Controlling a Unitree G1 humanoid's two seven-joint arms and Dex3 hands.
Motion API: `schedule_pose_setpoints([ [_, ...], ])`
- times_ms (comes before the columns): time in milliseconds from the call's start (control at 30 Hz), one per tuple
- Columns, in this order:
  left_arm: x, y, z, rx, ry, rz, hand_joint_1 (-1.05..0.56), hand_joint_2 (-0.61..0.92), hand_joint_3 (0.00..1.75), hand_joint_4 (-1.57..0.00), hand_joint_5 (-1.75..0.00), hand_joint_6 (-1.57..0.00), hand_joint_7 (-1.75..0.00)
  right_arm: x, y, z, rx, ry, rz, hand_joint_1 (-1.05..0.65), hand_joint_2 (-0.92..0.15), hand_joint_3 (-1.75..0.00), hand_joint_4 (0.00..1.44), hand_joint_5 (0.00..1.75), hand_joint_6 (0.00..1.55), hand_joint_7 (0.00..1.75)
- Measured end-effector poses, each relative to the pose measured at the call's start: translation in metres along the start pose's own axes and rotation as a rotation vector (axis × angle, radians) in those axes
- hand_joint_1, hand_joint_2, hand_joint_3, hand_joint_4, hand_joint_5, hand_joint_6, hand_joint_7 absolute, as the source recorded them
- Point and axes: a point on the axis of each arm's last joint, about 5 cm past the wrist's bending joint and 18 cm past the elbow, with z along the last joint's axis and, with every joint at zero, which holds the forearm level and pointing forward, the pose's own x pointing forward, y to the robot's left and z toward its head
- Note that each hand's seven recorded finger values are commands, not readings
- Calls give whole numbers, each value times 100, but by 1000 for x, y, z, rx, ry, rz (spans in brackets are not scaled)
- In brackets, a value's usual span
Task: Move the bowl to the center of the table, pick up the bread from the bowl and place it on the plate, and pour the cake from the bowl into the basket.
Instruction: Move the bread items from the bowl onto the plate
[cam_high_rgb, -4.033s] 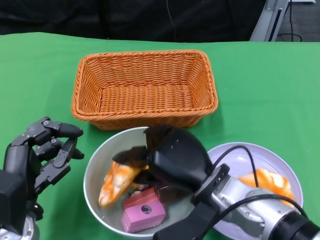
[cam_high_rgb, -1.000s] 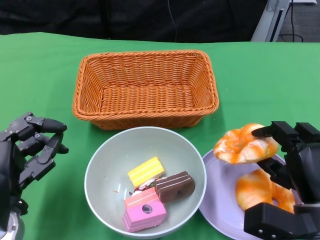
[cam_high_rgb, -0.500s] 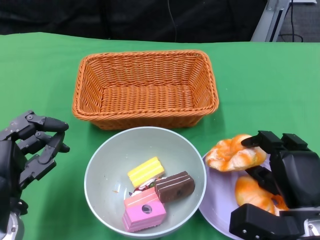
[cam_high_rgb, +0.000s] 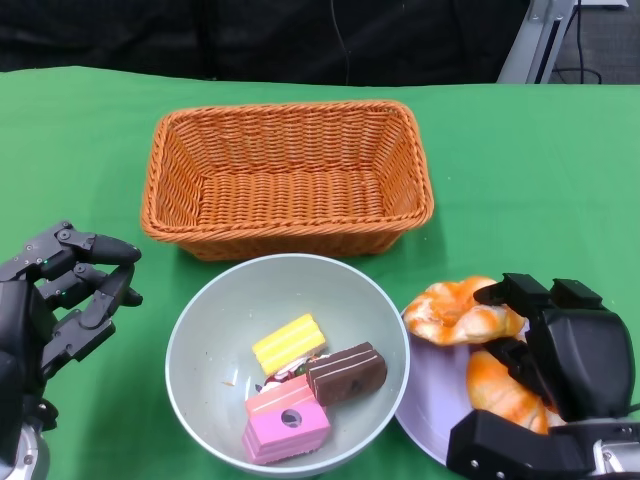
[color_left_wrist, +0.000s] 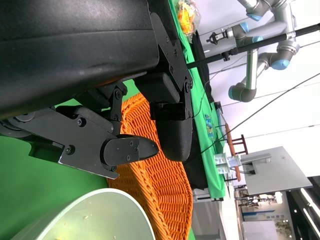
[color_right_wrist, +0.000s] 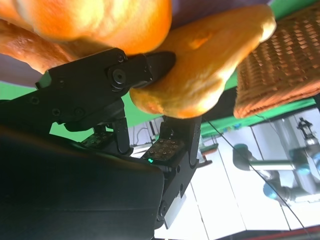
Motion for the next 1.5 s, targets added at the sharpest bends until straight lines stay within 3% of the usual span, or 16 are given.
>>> schedule_pose_setpoints([
  [133, 0, 0, 0, 0, 0, -1, -15, 83, 44, -77, -138, -82, -100, 5, -6, 8, -24, 13, 75, -30, -92, -8, 79, 77, 94, 33],
  [200, 0, 0, 0, 0, 1, -1, -15, 83, 43, -77, -137, -82, -99, 5, -9, 11, -33, 22, 106, -31, -92, -5, 80, 63, 93, 16],
  [267, 0, 0, 0, 0, 1, 0, -15, 84, 42, -77, -137, -82, -99, 5, -12, 14, -38, 32, 135, -31, -92, -3, 80, 56, 93, 9],
  [333, 0, 0, 0, 0, 1, 0, -14, 85, 42, -77, -137, -82, -99, 4, -17, 18, -39, 37, 170, -36, -90, -1, 72, 28, 78, 2],
  [433, 0, 0, -2, -2, 9, 1, -13, 85, 41, -77, -137, -82, -98, 3, -23, 25, -30, 37, 213, -40, -89, 0, 67, 13, 69, 0],
  [967, -2, 0, -6, -3, 28, 0, -14, 85, 41, -77, -137, -83, -97, 2, -46, 41, 3, 35, 308, -50, -92, -1, 51, 0, 50, 0],
  [1300, -3, 0, -8, 1, 33, -1, -12, 85, 42, -77, -137, -83, -98, 2, -47, 40, -7, 43, 307, -50, -92, -4, 51, 0, 50, 0],
  [1500, -1, 1, -8, -2, 33, 5, -10, 84, 45, -77, -138, -83, -99, 6, -52, 38, 14, 74, 291, -63, -92, -10, 35, 0, 38, 0],
])
